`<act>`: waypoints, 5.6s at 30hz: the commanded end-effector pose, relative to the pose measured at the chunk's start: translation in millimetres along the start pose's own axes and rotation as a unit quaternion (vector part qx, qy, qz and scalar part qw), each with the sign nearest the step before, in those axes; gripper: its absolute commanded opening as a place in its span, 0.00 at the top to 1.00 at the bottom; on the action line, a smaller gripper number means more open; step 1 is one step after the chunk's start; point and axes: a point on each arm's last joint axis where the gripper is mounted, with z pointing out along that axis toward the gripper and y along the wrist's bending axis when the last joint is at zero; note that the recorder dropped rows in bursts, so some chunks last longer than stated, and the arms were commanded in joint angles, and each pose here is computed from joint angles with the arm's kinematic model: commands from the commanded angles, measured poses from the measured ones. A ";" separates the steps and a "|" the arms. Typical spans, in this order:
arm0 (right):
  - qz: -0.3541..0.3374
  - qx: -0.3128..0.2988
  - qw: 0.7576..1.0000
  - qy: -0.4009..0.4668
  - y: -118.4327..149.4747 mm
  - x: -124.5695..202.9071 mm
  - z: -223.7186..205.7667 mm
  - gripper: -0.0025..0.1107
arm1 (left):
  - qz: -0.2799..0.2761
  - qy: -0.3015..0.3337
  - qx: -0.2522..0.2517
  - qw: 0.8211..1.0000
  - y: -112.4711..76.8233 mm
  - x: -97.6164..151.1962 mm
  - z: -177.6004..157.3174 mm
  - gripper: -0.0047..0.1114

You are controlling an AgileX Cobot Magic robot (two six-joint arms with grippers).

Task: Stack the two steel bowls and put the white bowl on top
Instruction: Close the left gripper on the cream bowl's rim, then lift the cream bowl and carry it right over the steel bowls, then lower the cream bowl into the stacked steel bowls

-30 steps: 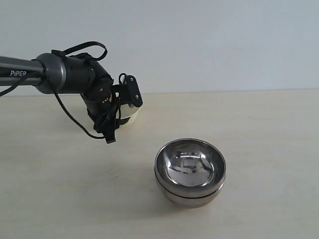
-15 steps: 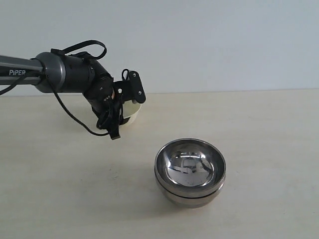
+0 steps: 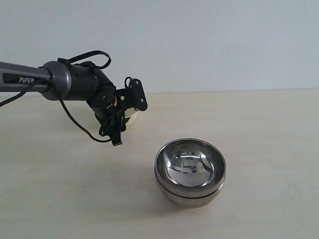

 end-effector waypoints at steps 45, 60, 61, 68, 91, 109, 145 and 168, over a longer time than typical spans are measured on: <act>-0.001 0.001 1.000 -0.008 -0.1 -1.2 -0.5 0.98 | -0.166 0.124 0.130 0.970 9.2 32.6 -93.7 0.93; -0.001 0.001 1.000 -0.008 -0.1 -1.2 -0.5 0.98 | -0.209 0.101 0.198 0.952 -59.6 92.3 -190.3 0.93; -0.001 0.001 1.000 -0.008 -0.1 -1.2 -0.5 0.98 | -0.208 0.102 0.198 0.952 -60.3 94.3 -194.0 0.93; -0.001 0.001 1.000 -0.008 -0.1 -1.2 -0.5 0.98 | -0.129 0.090 0.161 0.974 -72.1 76.6 -216.4 0.93; -0.001 0.001 1.000 -0.008 -0.1 -1.2 -0.5 0.98 | -0.044 0.043 0.131 0.989 -83.1 19.3 -222.0 0.93; -0.001 0.001 1.000 -0.008 -0.1 -1.2 -0.5 0.98 | -0.002 0.009 0.107 0.994 -82.1 -50.1 -213.6 0.93; -0.001 0.001 1.000 -0.008 -0.1 -1.2 -0.5 0.98 | 0.047 -0.032 0.137 0.989 -135.7 -126.0 -187.0 0.93; -0.001 0.001 1.000 -0.008 -0.1 -1.2 -0.5 0.98 | 0.048 -0.025 0.179 0.982 -150.6 -127.9 -174.2 0.93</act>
